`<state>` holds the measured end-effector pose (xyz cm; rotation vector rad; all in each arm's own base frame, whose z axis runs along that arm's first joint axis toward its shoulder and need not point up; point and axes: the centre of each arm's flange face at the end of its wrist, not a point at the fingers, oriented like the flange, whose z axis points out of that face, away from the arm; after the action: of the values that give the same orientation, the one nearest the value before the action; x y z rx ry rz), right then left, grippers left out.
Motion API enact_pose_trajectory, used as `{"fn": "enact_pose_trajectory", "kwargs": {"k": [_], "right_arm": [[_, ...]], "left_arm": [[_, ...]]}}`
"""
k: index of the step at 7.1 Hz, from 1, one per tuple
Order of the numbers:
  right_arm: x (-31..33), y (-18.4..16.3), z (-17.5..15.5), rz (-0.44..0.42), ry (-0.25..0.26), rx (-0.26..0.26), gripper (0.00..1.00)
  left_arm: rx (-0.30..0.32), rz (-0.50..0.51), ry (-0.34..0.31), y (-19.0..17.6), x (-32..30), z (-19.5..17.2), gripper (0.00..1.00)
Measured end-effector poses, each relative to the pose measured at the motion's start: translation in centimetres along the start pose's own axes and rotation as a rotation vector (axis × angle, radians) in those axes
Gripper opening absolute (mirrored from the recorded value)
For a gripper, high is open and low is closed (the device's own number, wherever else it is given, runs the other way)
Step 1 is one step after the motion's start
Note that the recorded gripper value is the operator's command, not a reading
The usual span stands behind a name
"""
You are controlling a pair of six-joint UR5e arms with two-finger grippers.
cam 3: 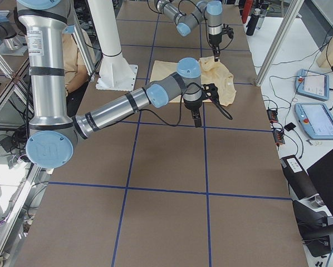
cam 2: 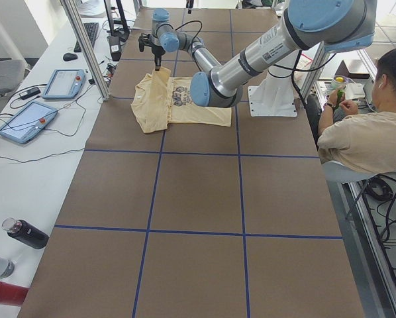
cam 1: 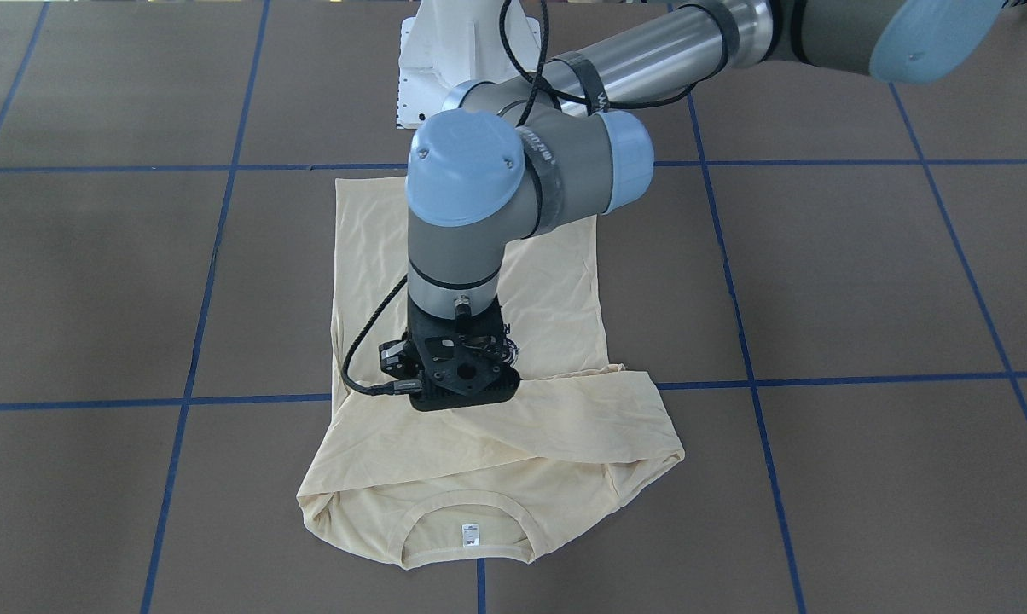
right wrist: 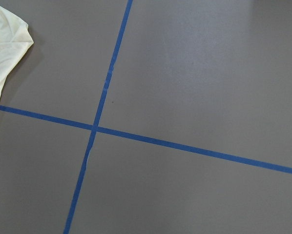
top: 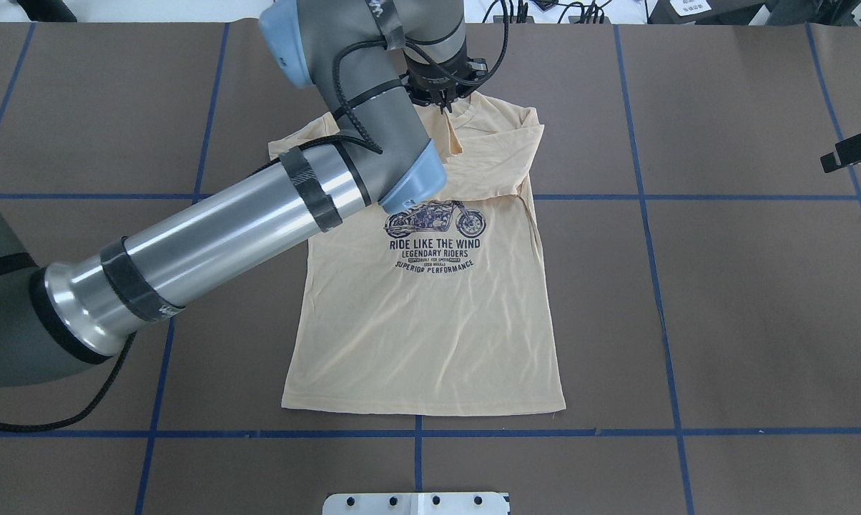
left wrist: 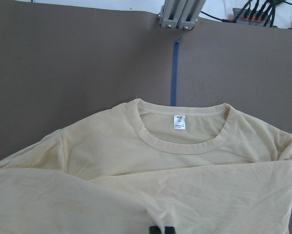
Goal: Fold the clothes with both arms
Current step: 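Carry the sleeve with the left gripper across the shirt body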
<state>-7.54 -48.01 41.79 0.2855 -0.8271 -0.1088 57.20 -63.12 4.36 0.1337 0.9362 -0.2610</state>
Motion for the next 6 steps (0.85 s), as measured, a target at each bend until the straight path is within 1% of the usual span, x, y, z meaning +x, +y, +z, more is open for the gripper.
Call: {"fn": "enact_pose_trajectory", "kwargs": {"k": [1,2,3,4,6], "right_arm": [[0.0,0.0,0.0,0.001,0.000,0.000,1.00],[0.0,0.0,0.0,0.003,0.000,0.000,1.00],[0.0,0.0,0.0,0.004,0.000,0.001,1.00],[-0.1,0.0,-0.1,0.004,-0.001,0.002,1.00],[-0.2,-0.1,-0.2,0.004,-0.001,0.003,1.00]], "left_arm": [[0.015,-0.038,0.001,1.1,1.6,2.0,0.00],[0.049,-0.079,0.012,2.3,2.9,4.1,0.04],[0.081,-0.140,0.037,3.3,4.4,5.5,0.82],[0.113,-0.205,0.065,4.2,5.6,6.2,1.00],[0.167,-0.331,0.123,5.0,7.7,5.6,1.00]]}}
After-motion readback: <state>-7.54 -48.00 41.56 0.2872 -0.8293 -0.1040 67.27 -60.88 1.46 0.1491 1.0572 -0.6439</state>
